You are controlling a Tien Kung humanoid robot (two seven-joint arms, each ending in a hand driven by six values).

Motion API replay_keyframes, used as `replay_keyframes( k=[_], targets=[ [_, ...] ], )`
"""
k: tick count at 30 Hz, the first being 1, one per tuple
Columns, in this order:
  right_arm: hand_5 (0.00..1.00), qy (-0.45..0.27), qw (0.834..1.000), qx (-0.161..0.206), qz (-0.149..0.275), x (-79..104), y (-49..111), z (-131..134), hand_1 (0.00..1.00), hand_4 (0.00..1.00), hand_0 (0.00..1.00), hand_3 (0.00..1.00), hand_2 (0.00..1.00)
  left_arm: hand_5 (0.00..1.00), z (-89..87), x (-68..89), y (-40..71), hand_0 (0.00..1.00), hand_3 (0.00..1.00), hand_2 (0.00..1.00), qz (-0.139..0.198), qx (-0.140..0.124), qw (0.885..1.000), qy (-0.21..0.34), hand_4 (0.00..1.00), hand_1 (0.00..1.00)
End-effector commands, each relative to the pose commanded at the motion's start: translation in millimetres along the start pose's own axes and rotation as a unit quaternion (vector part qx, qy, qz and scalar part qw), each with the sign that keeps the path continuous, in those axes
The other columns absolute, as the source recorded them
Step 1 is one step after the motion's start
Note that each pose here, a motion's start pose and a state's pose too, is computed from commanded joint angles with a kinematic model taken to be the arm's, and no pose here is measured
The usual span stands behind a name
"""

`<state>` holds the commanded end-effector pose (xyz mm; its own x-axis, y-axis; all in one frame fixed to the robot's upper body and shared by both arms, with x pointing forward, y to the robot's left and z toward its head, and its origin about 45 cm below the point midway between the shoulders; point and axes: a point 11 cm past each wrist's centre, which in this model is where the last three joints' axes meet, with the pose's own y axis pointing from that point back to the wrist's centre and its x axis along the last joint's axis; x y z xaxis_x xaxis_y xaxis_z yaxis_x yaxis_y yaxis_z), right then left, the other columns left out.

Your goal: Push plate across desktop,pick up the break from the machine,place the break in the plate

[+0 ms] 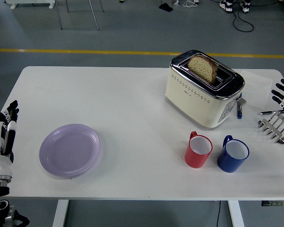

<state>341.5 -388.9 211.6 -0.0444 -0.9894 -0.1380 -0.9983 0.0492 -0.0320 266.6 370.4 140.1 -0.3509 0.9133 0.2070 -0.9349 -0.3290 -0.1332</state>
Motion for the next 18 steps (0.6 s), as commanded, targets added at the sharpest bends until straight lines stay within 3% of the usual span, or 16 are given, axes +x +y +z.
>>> replay_keyframes(
  k=[7, 11, 18],
  targets=[
    [0.611, -0.001, 1.000, -0.006, -0.001, -0.8, 1.2, 4, 0.804, 0.558, 0.902, 0.817, 0.837, 0.998, -17.1, 7.9, 4.9, 0.958, 0.998, 0.998, 0.030, 0.003, 1.000, 0.000, 0.600, 0.960],
    [0.611, -0.002, 1.000, -0.004, -0.001, -1.5, 0.4, 3, 0.804, 0.558, 0.902, 0.816, 0.837, 0.998, -32.9, 10.6, 5.8, 0.956, 0.995, 0.991, 0.054, 0.022, 0.998, 0.017, 0.580, 0.957],
    [0.610, -0.003, 1.000, -0.006, 0.000, -1.6, 1.0, 6, 0.805, 0.556, 0.902, 0.815, 0.837, 0.998, -51.8, 6.9, 10.7, 0.952, 0.985, 0.988, 0.052, 0.051, 0.997, 0.024, 0.580, 0.953]
  ],
)
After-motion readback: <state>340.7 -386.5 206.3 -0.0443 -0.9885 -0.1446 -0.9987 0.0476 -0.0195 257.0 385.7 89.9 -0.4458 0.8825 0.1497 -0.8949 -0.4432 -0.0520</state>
